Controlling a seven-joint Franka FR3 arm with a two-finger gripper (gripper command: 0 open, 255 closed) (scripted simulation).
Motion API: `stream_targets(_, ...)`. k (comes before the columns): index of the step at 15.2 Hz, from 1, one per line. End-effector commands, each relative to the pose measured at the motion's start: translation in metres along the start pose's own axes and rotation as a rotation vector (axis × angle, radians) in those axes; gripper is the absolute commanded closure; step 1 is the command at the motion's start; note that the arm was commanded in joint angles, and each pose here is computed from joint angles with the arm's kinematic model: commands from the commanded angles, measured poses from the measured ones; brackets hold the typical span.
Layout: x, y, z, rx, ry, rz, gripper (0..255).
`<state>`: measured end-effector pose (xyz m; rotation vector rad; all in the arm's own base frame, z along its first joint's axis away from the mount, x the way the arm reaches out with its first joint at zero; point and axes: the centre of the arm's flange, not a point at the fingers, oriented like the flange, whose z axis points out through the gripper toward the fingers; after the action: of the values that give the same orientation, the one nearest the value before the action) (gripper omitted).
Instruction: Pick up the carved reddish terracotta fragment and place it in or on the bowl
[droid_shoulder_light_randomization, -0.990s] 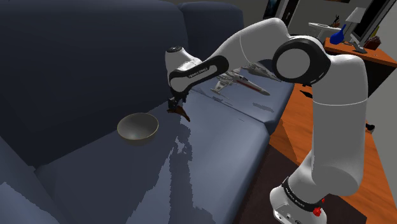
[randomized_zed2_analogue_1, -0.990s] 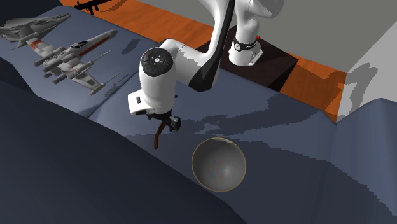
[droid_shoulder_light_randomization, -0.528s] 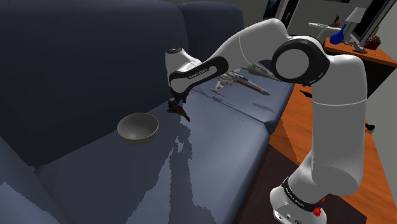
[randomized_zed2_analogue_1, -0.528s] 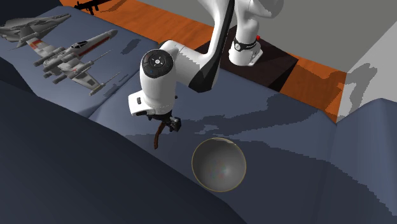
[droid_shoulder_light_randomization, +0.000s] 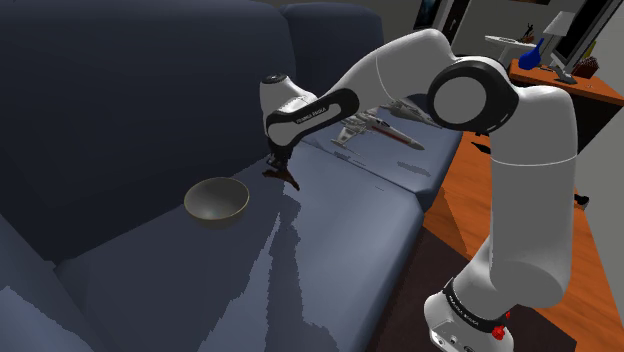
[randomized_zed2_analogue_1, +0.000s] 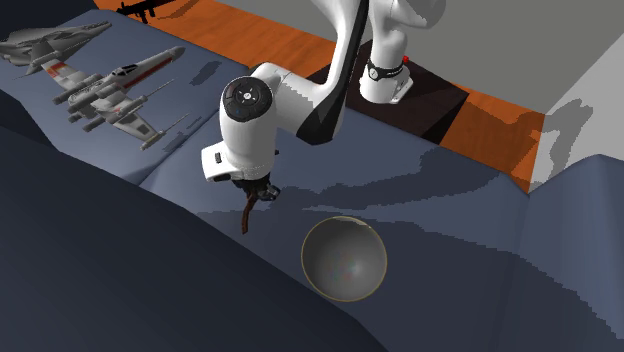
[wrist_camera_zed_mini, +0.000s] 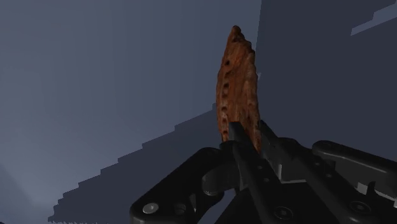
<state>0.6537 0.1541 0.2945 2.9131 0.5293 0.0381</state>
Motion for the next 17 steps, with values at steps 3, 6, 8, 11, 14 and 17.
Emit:
stream_targets(3,0.0,0.001,-0.004,0.0,-0.002,0.0,255)
stream_targets(6,0.0,0.004,-0.019,0.0,-0.002,0.0,255)
stream_targets(8,0.0,0.005,-0.03,0.0,-0.002,0.0,255)
stream_targets(11,-0.001,0.008,-0.045,0.0,-0.002,0.0,255)
stream_targets(14,-0.001,0.011,-0.061,0.0,-0.002,0.0,255)
stream_targets(17,-0.001,0.014,-0.077,0.0,-0.002,0.0,255)
